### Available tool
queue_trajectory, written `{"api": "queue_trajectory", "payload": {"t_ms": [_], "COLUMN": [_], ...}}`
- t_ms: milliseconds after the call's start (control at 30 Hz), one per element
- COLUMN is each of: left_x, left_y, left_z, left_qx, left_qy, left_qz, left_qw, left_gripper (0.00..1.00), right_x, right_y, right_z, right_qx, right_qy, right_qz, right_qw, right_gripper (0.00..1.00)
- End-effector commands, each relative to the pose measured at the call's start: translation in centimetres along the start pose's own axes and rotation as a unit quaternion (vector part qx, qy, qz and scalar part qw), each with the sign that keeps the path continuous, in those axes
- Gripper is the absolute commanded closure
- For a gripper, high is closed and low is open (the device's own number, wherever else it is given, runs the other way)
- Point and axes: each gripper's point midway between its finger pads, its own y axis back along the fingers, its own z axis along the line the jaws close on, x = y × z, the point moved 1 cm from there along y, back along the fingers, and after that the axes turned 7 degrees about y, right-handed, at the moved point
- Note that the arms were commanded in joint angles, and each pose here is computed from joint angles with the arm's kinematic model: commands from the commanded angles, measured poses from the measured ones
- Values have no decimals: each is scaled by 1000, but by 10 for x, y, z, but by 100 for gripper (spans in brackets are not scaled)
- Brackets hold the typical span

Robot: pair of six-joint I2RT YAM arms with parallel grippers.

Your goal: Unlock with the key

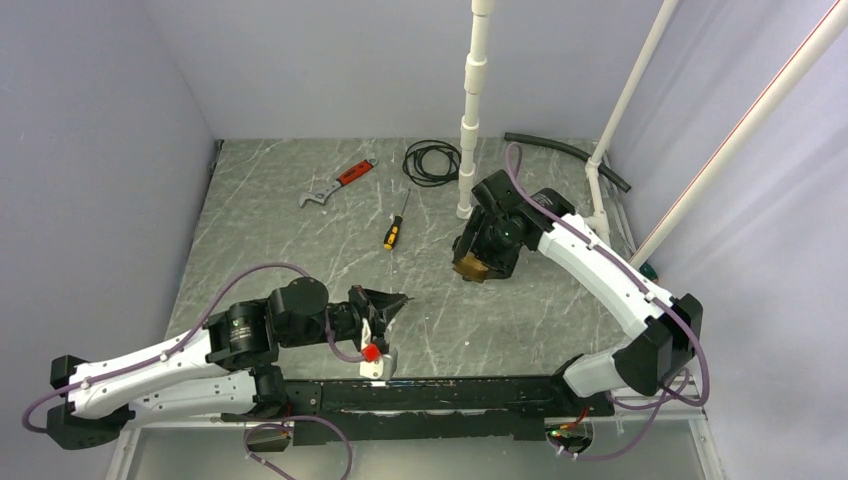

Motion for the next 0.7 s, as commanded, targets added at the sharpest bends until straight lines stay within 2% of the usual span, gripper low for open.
{"api": "queue_trajectory", "payload": {"t_ms": [0,200,367,667], "left_x": [-1,7,20,18], "left_y": [-9,-27,-36,-37], "left_z": [-8,-19,-16,-22], "left_qx": [25,37,22,17], "left_qy": [-93,-93,-101,-92], "left_qz": [-17,-13,18,-3], "left_qw": [995,995,994,996], "left_gripper": [100,100,100,100], "right_x": [-3,10,17,32], "right_y": [19,7,0,-9], "right_z": [26,41,46,66], "right_qx": [-58,-93,-98,-115], "right_qy": [-43,-94,-134,-131], "right_qz": [5,51,59,82], "right_qw": [997,990,984,981], "right_gripper": [100,100,100,100]}}
